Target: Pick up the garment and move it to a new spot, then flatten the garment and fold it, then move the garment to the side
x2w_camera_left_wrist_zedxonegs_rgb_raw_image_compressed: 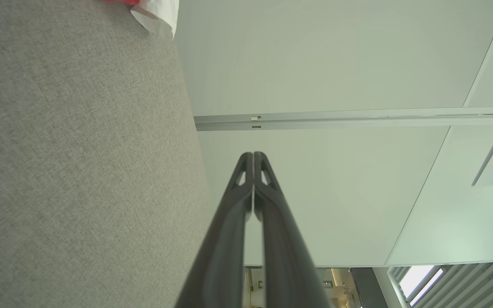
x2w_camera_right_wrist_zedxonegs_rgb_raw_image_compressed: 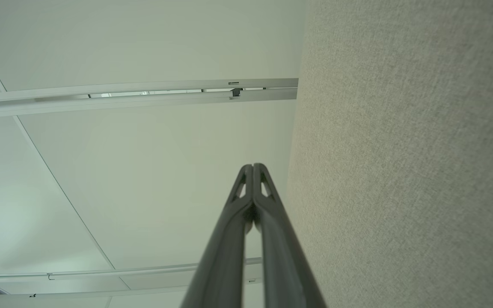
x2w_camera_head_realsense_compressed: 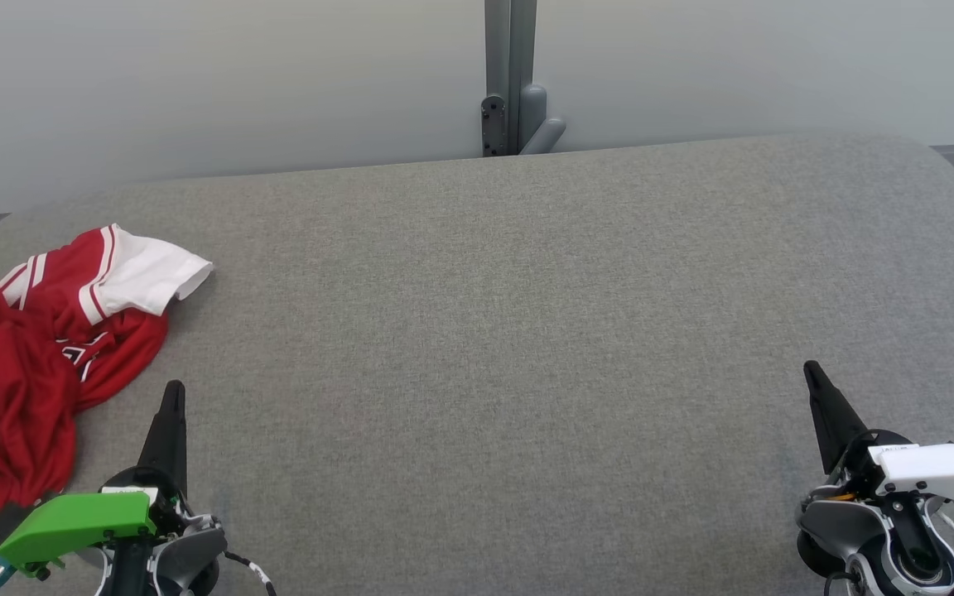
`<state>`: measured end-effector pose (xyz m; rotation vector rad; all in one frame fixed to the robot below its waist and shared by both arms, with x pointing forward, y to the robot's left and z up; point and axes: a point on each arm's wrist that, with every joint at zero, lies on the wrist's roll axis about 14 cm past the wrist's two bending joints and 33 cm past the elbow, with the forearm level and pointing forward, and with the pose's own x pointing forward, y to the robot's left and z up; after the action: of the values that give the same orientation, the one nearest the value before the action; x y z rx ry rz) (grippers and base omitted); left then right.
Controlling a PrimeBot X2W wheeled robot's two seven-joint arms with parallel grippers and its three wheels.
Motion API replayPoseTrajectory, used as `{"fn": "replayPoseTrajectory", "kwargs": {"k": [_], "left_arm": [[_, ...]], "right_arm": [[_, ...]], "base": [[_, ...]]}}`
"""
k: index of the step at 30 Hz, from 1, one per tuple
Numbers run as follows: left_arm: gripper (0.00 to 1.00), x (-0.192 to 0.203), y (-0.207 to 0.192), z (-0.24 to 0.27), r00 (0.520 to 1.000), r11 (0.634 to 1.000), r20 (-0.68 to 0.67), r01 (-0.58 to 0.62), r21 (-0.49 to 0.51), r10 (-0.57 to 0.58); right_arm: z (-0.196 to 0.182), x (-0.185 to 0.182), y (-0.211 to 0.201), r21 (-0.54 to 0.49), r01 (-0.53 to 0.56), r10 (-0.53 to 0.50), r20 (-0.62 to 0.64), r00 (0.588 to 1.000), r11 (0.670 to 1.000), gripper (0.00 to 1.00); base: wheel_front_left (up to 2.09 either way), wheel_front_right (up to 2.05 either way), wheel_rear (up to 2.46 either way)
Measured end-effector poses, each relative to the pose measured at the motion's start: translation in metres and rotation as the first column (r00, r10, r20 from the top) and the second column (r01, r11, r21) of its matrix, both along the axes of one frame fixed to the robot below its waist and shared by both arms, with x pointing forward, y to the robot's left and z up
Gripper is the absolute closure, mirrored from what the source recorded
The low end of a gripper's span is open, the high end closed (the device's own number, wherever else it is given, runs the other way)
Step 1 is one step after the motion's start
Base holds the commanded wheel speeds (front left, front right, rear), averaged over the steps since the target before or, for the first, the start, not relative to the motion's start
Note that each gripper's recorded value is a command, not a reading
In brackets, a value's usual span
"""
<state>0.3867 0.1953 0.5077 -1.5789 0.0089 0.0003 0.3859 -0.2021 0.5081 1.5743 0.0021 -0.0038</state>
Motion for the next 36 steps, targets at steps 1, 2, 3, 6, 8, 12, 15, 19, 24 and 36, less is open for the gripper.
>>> {"fn": "replayPoseTrajectory", "kwargs": {"k": [1,2,3,6,8,12,15,19,24,36], "left_arm": [[1.00,0.000,0.000,0.000,1.000,1.000,0.000,0.000,0.000,0.000],[1.00,0.000,0.000,0.000,1.000,1.000,0.000,0.000,0.000,0.000],[1.00,0.000,0.000,0.000,1.000,1.000,0.000,0.000,0.000,0.000],[1.00,0.000,0.000,0.000,1.000,1.000,0.000,0.000,0.000,0.000],[1.00,0.000,0.000,0.000,1.000,1.000,0.000,0.000,0.000,0.000],[1.00,0.000,0.000,0.000,1.000,1.000,0.000,0.000,0.000,0.000],[1.00,0.000,0.000,0.000,1.000,1.000,0.000,0.000,0.000,0.000],[1.00,0.000,0.000,-0.001,1.000,1.000,-0.003,0.000,-0.001,0.000],[0.00,-0.009,-0.002,-0.020,0.998,1.000,-0.060,-0.003,-0.009,0.003],[0.00,-0.011,-0.006,-0.020,0.998,0.997,-0.067,-0.008,0.071,0.012]], "right_arm": [[0.000,0.000,0.000,0.000,0.000,0.000,0.000,1.000,1.000,1.00],[0.000,0.000,0.000,0.000,0.000,0.000,0.000,1.000,1.000,1.00],[0.000,0.000,0.000,0.000,0.000,0.000,0.000,1.000,1.000,1.00],[0.000,0.000,0.000,0.000,0.000,0.000,0.000,1.000,1.000,1.00],[0.000,0.000,0.000,0.000,0.000,0.000,0.000,1.000,1.000,1.00],[0.000,0.000,0.000,0.000,0.000,0.000,0.000,1.000,1.000,1.00],[0.000,0.000,0.000,0.000,0.000,0.000,0.000,1.000,1.000,1.00],[-0.001,0.000,0.000,0.001,0.000,0.000,-0.002,1.000,1.000,1.00],[-0.020,-0.009,0.004,0.010,0.002,-0.002,-0.057,0.998,1.000,0.00],[-0.015,-0.008,0.010,-0.125,-0.004,-0.002,-0.047,0.999,0.992,0.00]], "base": [[0.00,0.00,0.00],[0.00,0.00,0.00],[0.00,0.00,0.00],[0.00,0.00,0.00],[0.00,0.00,0.00],[0.00,0.00,0.00],[0.00,0.00,0.00],[0.00,0.00,0.00],[0.00,0.00,0.00],[0.00,0.00,0.00]]}}
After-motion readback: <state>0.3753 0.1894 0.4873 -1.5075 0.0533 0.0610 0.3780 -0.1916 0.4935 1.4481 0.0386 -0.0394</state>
